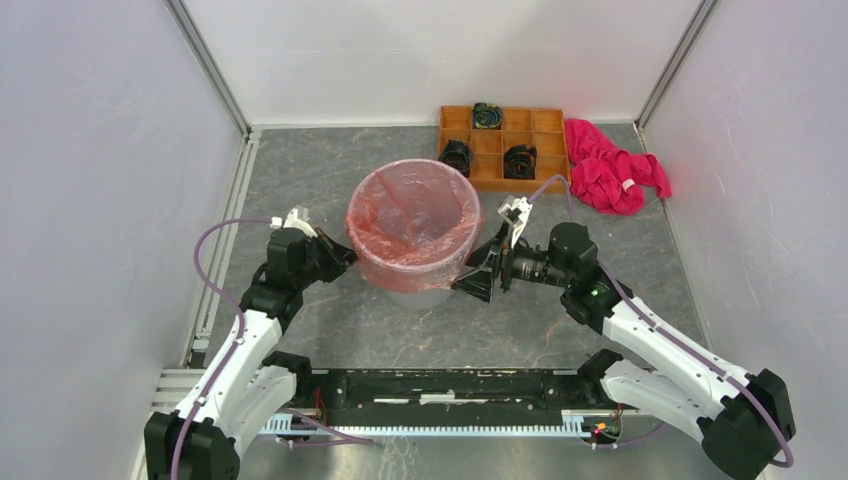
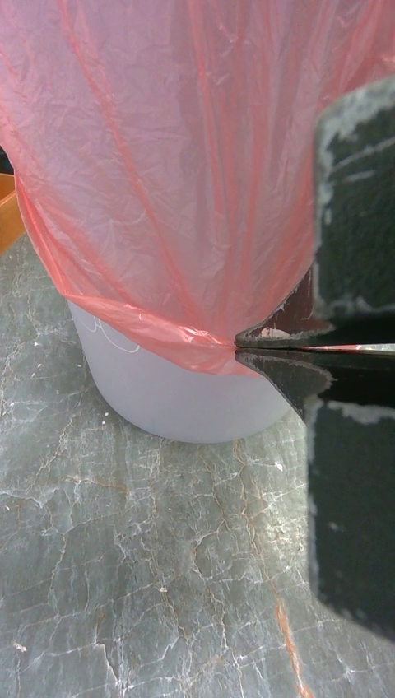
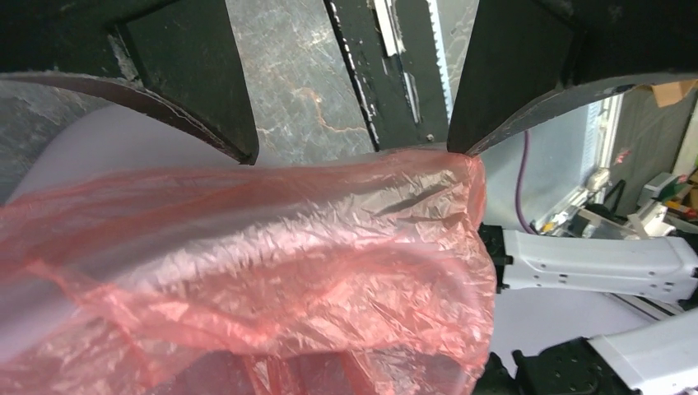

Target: Put the trash bags into the trash bin

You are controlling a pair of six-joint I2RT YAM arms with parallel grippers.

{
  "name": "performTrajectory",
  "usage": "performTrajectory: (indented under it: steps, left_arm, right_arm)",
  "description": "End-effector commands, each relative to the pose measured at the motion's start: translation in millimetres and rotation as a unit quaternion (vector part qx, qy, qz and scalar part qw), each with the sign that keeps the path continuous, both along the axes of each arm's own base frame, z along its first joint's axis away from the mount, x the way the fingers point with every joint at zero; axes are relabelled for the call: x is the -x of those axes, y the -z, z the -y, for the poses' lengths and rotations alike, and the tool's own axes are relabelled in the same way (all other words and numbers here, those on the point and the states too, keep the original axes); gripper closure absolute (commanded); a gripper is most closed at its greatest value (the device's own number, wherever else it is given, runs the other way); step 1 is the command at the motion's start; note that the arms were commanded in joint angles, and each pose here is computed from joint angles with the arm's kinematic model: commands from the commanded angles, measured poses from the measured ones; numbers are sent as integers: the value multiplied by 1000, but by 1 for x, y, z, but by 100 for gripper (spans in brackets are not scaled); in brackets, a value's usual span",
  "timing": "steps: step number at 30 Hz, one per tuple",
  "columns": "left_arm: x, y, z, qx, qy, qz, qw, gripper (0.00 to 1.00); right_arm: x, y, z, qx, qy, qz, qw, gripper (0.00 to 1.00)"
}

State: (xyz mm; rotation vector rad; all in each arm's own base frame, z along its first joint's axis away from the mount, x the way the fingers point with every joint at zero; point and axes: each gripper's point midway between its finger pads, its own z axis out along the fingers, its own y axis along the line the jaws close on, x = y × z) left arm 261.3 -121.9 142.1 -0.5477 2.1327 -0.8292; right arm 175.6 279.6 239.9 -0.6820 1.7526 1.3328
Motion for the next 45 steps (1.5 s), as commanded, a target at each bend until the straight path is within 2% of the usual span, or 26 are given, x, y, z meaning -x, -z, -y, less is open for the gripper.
performTrajectory:
  steps: [1,6,11,14,18,20,21,27,30,32,34,35,40,45]
  left_arm:
    - [-6,-21,-1,-19,16,38,999,98]
    - [-10,-21,-3,-29,16,39,999,98]
    - [-12,-24,-1,-28,20,41,999,98]
    - [-11,-27,-2,-29,18,43,998,98]
    - [-9,-29,-2,-26,15,46,998,98]
    - [-9,-29,-2,-26,16,45,999,98]
    - [-9,-29,-2,-26,16,45,999,98]
    - [-11,-34,-1,-24,17,50,998,98]
    - [-11,-35,-1,-25,18,51,998,98]
    - [-10,-34,-2,-29,17,50,998,98]
    - [-9,-33,-4,-32,16,49,998,98]
    - [-8,-32,-5,-34,15,50,998,98]
    - [-7,-29,-6,-38,14,48,998,98]
    - [-9,-22,-5,-40,15,41,998,98]
  right_arm:
    - [4,8,9,19,8,28,999,7]
    - [16,7,15,30,-8,55,998,2]
    - [12,-14,10,13,-6,74,997,2]
    - [6,-13,7,14,10,61,998,2]
    - [-2,-12,3,14,31,47,998,7]
    - [-9,-13,5,13,56,42,997,14]
    - [-12,-14,6,9,66,42,997,22]
    - [-22,-31,2,-29,85,60,994,51]
    - [-27,-26,0,-27,90,63,994,75]
    - [-28,-15,-1,-14,88,56,994,88]
    - [-25,1,0,-1,83,45,996,96]
    - [-24,8,0,5,81,41,996,99]
    - [-17,48,8,39,82,20,996,99]
    - [-28,74,12,73,104,22,992,100]
